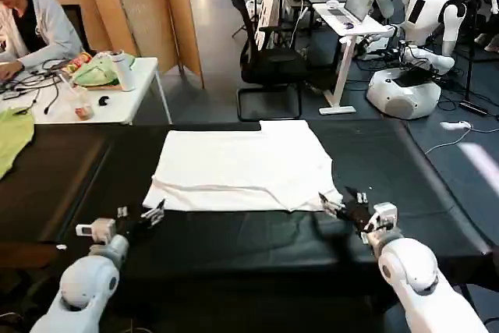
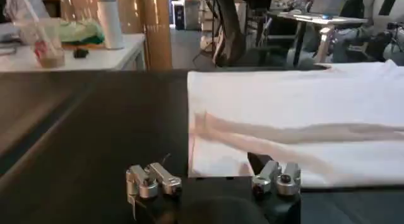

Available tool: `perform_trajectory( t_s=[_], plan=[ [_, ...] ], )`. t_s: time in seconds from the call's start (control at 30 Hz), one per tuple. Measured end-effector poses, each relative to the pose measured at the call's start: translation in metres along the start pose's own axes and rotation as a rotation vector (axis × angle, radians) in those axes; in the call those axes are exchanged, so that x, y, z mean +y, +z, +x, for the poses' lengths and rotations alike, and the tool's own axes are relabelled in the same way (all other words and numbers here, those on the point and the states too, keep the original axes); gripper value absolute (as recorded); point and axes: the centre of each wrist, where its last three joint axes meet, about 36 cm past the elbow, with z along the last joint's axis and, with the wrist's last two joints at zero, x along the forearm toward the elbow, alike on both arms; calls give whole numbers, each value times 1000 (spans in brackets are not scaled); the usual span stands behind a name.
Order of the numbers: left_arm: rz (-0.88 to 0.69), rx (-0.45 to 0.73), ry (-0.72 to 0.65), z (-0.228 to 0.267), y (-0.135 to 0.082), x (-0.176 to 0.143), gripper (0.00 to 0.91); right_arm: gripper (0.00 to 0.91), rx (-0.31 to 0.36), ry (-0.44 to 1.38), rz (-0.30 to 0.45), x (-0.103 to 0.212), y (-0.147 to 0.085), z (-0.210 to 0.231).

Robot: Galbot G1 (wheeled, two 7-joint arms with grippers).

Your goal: Fold and organize the clothes.

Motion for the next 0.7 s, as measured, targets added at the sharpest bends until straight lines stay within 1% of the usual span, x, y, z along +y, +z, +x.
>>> perform_trajectory(
  t_s=[0.03, 0.07, 0.1, 0.13, 0.17, 0.2, 0.23, 0.27, 0.3, 0.33, 0.37, 0.4, 0.43, 0.53, 0.7],
  plan=[
    [1, 2, 1, 0, 1, 0, 878, 761, 4, 0, -1, 0, 1, 1],
    [2, 3, 1, 0, 1, 0, 868, 761, 8, 3, -2, 0, 3, 1],
    [2, 5, 2, 0, 2, 0, 809, 751, 11, 5, -4, 0, 4, 2],
    [2, 7, 2, 0, 3, 0, 770, 712, 16, 8, -8, -1, 6, 2],
    [3, 9, 2, 0, 3, 1, 751, 712, 21, 10, -12, -1, 9, 2],
    [2, 9, 2, 0, 4, 1, 683, 702, 24, 9, -17, -1, 10, 1],
    [2, 11, 1, 0, 4, 1, 653, 644, 26, 8, -23, -1, 11, 1],
    [2, 13, 0, 0, 5, 2, 624, 624, 28, 7, -27, 0, 12, 1],
    [2, 14, -1, 0, 5, 2, 566, 488, 29, 7, -30, 1, 13, 2],
    [1, 15, -1, 0, 6, 3, 400, 400, 31, 6, -31, 1, 14, 2],
    [0, 17, -1, 0, 7, 3, 312, 166, 31, 6, -31, 1, 14, 2],
    [-2, 18, -1, 1, 7, 3, 146, 78, 31, 5, -31, 2, 14, 2],
    [-4, 19, -1, 2, 7, 4, 137, 68, 30, 5, -31, 2, 14, 3],
    [-8, 21, 2, 3, 8, 4, 0, 59, 30, 13, -26, 3, 12, 5],
    [-19, 34, 2, 9, 7, 2, 0, 49, 62, 35, -19, 4, 6, 14]
  ],
)
